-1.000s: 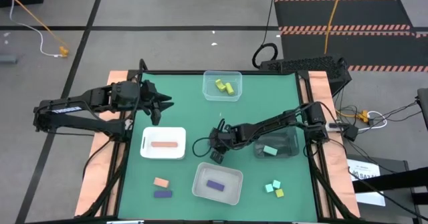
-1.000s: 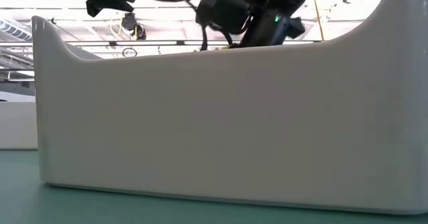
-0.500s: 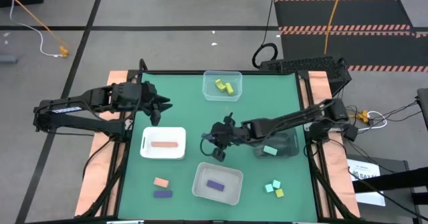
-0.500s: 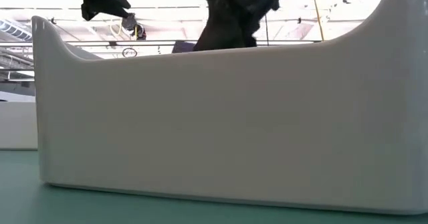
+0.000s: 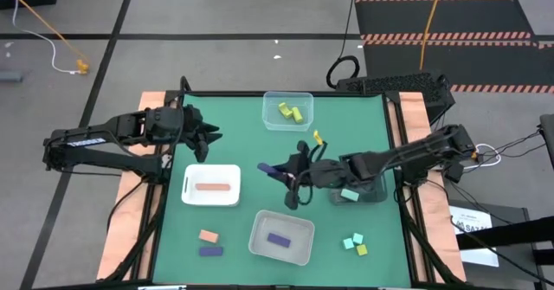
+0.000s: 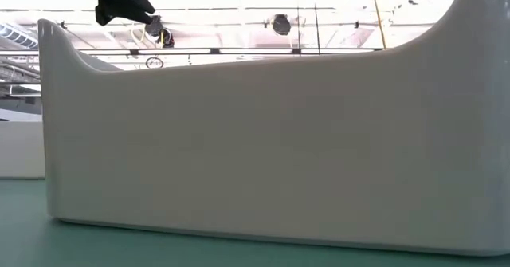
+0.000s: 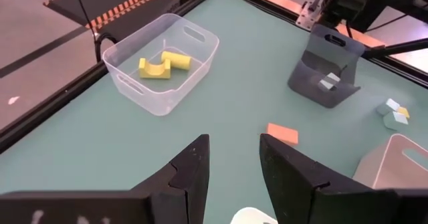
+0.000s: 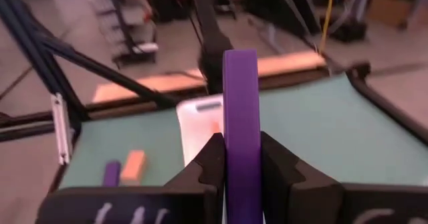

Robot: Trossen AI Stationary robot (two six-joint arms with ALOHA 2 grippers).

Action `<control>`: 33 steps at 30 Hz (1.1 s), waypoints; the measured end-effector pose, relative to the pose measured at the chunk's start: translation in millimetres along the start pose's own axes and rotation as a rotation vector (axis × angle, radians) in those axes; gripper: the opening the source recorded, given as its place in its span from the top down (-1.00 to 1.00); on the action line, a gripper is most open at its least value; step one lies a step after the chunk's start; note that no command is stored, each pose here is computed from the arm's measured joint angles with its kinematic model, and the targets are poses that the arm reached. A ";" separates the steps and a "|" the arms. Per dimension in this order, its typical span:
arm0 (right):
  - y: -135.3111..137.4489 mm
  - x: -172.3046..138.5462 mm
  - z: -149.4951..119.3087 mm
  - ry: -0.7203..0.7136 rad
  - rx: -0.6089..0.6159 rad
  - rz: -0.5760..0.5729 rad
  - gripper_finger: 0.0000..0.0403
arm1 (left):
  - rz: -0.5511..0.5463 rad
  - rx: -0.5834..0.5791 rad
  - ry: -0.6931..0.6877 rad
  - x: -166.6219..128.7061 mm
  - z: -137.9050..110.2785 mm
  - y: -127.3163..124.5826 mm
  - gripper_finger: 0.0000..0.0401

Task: Sort & place blocks by color
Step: Put the top purple block into the gray bin

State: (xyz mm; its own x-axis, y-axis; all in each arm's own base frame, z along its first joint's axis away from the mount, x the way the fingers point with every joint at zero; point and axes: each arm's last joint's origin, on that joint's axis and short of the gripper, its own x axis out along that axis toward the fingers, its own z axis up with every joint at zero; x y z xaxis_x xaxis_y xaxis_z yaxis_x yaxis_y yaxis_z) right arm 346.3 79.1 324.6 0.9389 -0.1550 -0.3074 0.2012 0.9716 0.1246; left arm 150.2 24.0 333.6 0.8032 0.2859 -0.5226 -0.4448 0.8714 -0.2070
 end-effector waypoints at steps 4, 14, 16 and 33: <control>8.1 -3.9 8.2 -0.095 -0.036 0.019 0.82 | 0.000 -0.001 -0.001 0.0 0.1 0.0 0.35; 16.0 -10.7 11.2 -0.154 -0.085 -0.055 0.82 | 0.000 -0.013 -0.002 0.0 0.2 0.0 0.35; 16.1 -10.8 11.1 -0.153 -0.087 -0.054 0.82 | 0.000 -0.012 -0.002 0.0 0.2 0.0 0.35; 30.4 -17.6 -7.1 -0.012 0.062 0.011 0.82 | 0.006 -0.011 -0.005 0.0 0.3 0.1 0.35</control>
State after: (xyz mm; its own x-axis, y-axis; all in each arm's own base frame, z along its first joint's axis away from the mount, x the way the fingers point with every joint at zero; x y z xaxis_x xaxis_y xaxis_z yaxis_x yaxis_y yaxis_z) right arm 333.9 112.6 327.1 0.9445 -0.1465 -0.2941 0.2069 0.9605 0.1860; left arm 150.4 24.2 333.8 0.8023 0.2935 -0.5198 -0.4544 0.8649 -0.2131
